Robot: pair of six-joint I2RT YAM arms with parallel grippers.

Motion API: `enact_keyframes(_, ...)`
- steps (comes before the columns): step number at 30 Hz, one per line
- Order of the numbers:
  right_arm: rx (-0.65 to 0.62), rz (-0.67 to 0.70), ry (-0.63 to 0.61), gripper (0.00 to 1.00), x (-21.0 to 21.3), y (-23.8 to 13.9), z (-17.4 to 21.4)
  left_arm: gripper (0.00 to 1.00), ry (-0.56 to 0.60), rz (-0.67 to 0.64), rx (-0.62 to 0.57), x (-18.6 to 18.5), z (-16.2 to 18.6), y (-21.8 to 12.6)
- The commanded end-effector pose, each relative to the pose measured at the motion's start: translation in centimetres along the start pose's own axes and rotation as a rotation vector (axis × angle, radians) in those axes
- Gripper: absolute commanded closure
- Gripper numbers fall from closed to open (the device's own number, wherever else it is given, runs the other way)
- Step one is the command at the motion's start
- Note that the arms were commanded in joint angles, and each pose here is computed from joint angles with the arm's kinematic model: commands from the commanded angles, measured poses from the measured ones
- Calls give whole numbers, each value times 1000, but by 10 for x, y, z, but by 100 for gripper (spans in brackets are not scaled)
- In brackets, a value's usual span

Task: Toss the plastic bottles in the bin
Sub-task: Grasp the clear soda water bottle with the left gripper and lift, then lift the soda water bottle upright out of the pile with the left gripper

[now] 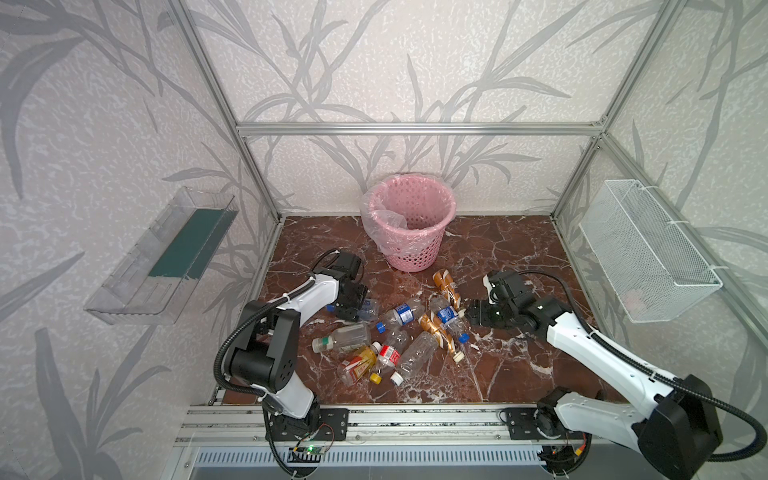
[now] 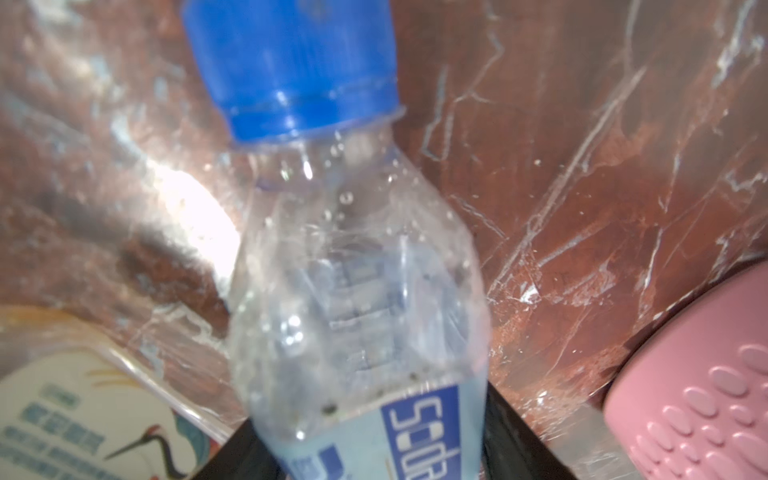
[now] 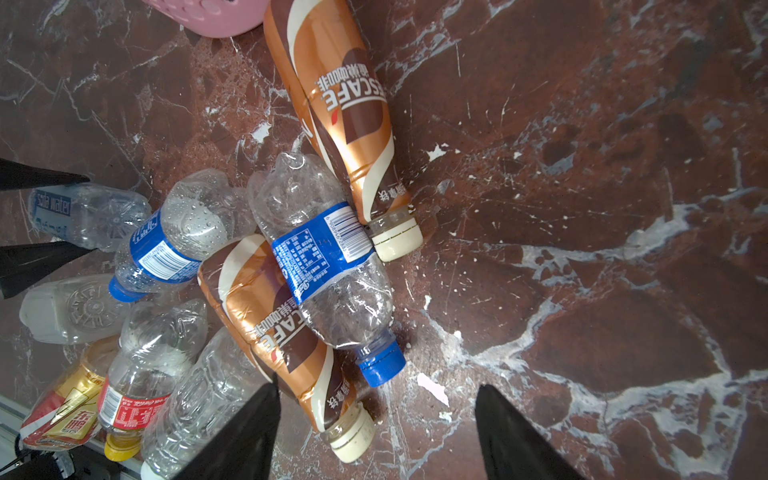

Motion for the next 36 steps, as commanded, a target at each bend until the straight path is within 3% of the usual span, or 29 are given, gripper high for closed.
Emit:
enact_keyframes(1,2,17,-8,26,-3,1,3,35,151,-29,15,-1,-4,-5)
enact_keyframes(8,9,10,-6,26,-2,3,2,30,337,-40,6,-4,-7,-8)
enact_keyframes(15,15,12,-7,27,-1,6,2,28,437,-30,-12,-7,-9,-12)
enact_keyframes(23,21,14,-5,28,-2,9,3,44,504,-50,9,-4,-8,-6)
enact_keyframes(26,20,12,-5,28,-2,8,3,46,531,-54,4,-3,-9,-6)
enact_keyframes(36,17,10,-3,29,-3,6,4,36,652,-94,-34,0,-14,-9)
Point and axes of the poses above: each gripper's point midway between its finger pads, its own y axis out along the fingers, its own x axis along the line the jaws close on, z = x × y, the point moved 5 cm from there along -y, back along the fingers, and after that the axes turned 10 degrees about y, right-handed, at the moved point
